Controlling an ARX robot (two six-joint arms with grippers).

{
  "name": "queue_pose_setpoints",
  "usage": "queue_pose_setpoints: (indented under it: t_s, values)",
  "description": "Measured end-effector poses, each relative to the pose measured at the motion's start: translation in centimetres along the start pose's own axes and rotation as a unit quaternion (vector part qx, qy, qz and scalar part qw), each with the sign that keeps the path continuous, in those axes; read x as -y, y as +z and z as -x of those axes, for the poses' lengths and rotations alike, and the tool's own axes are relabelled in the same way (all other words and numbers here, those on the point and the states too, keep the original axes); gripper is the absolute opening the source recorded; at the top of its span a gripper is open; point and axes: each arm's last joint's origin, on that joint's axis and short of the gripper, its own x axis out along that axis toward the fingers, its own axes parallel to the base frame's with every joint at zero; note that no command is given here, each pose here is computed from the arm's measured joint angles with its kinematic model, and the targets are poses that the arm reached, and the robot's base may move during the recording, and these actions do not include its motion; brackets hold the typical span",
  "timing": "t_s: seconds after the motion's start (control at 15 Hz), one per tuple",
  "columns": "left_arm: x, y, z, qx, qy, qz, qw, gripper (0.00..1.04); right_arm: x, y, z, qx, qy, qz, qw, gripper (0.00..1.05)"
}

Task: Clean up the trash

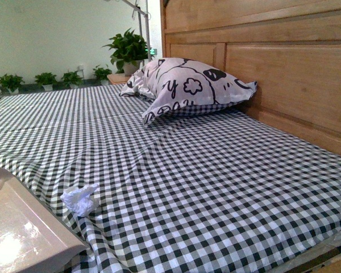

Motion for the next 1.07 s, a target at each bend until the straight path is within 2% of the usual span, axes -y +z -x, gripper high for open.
queue_pose_setpoints:
  t_s: [0.4,0.87,0.93,1.07]
  values:
    - [-0.2,-1.3,-1.7,-0.011,-0.004,0.005,1.0,0.28,0.0,0.0,0.0,0.0,0.0,0.0,1.0,0.19]
    - [0.8,-2.1,-2.8,-0.028,-0.018,0.002,0.999,0.28,0.0,0.0,0.0,0.0,0.0,0.0,1.0,0.19]
    - [0.8,-2.1,-2.8,-0.028,-0.018,0.002,0.999,0.28,-0.2,0.0,-0.2,-0.033,0.02,0.008,0.999,0.19]
    - [0.8,-2.1,-2.8,-0.029,-0.018,0.002,0.999,0.28,-2.5,0.7,-1.8,-0.16,0.119,0.063,0.978,0.19]
